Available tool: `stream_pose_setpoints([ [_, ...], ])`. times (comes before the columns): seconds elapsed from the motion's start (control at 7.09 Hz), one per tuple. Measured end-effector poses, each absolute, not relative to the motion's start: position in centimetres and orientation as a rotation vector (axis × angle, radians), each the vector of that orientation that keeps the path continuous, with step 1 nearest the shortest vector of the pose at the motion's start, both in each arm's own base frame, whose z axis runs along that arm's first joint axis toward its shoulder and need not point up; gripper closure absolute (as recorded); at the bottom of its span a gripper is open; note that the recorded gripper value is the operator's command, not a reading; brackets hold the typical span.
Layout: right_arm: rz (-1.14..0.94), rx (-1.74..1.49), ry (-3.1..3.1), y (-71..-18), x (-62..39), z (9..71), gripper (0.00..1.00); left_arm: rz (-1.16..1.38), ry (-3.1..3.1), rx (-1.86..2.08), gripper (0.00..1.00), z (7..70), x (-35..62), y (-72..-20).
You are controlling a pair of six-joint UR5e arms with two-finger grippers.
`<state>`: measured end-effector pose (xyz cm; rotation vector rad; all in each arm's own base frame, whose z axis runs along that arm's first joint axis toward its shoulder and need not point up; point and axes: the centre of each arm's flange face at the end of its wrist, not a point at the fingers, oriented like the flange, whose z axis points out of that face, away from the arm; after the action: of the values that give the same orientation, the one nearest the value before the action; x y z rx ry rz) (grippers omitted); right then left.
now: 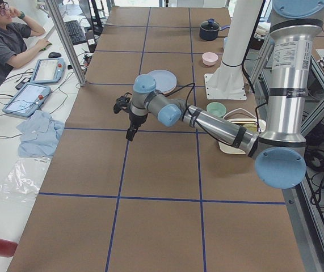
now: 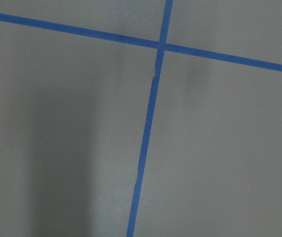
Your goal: Stack three plates with pink and blue
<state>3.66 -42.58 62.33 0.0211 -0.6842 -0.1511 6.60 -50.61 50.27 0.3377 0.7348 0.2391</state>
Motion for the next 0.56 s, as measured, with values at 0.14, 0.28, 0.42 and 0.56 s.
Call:
stream_pose_setpoints([
  [0.14,-0.148,0.015,-0.685,-42.5,3.7,62.6,0.00,0.254,0.708,0.308,0.00,55.9,0.6,-51.1],
  [0.28,-0.148,0.013,-0.686,-42.5,3.7,62.8,0.00,0.213,0.694,0.255,0.00,60.2,-4.0,-50.8],
  [0.42,-0.147,0.013,-0.686,-42.5,3.7,62.8,0.00,0.156,0.690,0.176,0.00,62.4,-6.6,-50.4],
  [0.56,-0.148,0.013,-0.686,-42.5,3.7,62.8,0.00,0.114,0.691,0.112,0.00,63.1,-7.9,-50.1],
])
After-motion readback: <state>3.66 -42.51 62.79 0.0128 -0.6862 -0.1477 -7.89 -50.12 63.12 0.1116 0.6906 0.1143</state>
